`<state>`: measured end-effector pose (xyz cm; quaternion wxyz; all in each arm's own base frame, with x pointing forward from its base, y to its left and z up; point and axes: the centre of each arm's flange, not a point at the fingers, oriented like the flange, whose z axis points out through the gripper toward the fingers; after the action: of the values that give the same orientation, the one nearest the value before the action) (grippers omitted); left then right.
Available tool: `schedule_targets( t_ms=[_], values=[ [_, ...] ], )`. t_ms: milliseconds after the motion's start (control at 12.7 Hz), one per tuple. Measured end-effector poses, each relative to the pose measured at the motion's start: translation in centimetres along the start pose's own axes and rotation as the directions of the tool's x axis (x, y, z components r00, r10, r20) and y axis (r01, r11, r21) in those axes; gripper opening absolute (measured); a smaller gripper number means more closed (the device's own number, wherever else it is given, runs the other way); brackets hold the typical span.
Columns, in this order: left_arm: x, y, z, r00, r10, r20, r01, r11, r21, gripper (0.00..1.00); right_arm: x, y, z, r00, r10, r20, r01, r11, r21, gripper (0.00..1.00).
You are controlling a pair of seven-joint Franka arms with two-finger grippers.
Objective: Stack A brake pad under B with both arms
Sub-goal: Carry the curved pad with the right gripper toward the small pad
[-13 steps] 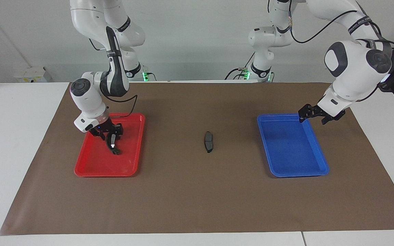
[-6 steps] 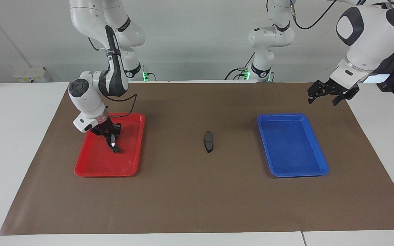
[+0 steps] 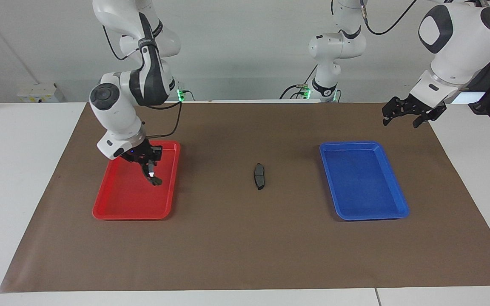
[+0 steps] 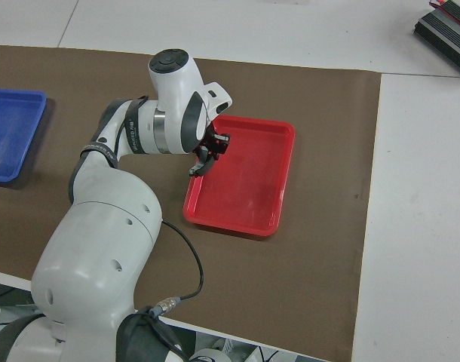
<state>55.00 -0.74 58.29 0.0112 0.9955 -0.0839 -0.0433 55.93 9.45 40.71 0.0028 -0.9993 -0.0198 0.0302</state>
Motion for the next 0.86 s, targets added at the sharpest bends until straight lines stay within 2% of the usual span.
schedule_targets(
  t_ms=[236,550,707,865],
  values=[
    [0.0,-0.1,0.0,0.999,-0.035,0.003,0.035,0.999,0.009,1.00,-0.4,-9.8,-1.2,0.999,0.001,-0.037,-0.001,1.000,0.002,0.43],
    [-0.1,-0.3,0.0,0.997,-0.074,0.004,0.074,0.997,0.024,1.00,0.3,-20.0,-1.3,0.991,0.124,-0.049,-0.124,0.992,0.013,0.43],
    [-0.1,-0.3,0.0,0.993,-0.114,0.002,0.114,0.993,0.024,1.00,1.3,-25.5,0.5,0.986,0.163,-0.044,-0.163,0.987,0.013,0.43],
    [-0.1,-0.3,0.0,0.992,-0.124,0.002,0.124,0.992,0.024,1.00,1.8,-28.0,3.0,0.988,0.152,-0.033,-0.152,0.988,0.004,0.43]
  ],
)
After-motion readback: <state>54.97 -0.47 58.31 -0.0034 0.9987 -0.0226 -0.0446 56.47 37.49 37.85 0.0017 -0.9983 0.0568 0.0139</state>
